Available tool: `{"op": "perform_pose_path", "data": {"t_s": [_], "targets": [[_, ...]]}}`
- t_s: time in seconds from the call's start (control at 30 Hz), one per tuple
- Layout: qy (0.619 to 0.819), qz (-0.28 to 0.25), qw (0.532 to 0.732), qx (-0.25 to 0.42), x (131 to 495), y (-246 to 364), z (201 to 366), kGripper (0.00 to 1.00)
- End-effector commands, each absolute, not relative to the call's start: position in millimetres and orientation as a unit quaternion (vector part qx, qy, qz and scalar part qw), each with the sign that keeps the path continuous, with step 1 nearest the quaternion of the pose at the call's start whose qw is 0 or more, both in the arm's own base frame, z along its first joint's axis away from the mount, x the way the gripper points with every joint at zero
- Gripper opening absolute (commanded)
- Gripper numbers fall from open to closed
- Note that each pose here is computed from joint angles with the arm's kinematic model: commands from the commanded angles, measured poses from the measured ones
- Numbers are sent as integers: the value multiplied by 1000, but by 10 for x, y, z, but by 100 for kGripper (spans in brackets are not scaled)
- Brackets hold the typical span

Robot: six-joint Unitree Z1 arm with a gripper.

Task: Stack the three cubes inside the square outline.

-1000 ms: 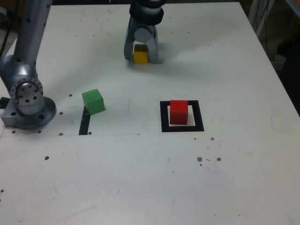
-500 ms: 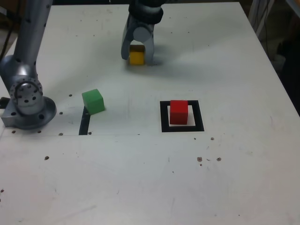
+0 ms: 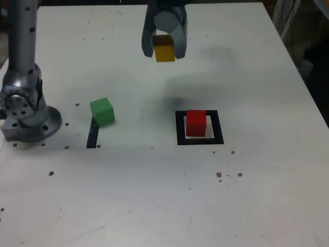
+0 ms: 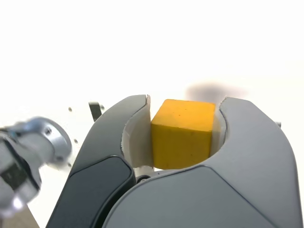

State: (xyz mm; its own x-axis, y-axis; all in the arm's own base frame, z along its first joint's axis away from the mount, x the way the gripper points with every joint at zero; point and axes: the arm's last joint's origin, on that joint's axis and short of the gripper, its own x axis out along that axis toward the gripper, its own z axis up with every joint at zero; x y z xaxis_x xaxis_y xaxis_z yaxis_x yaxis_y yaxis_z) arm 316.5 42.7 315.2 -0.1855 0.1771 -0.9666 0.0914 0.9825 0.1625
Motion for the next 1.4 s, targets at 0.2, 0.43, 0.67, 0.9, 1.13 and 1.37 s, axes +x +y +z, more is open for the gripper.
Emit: {"op": "perform_pose_path", "data": {"t_s": [0.2, 0.43, 0.67, 0.9, 1.13, 1.37], "targets": [[751, -26, 647, 126, 3359, -562, 3094, 23], [755, -28, 646, 110, 3533, -726, 2961, 23], [763, -31, 636, 110, 3647, -670, 2767, 23], [764, -31, 637, 100, 3665, -556, 2637, 23], [766, -34, 635, 93, 3689, -529, 2570, 23], [771, -32, 629, 92, 3730, -503, 2518, 23]]}}
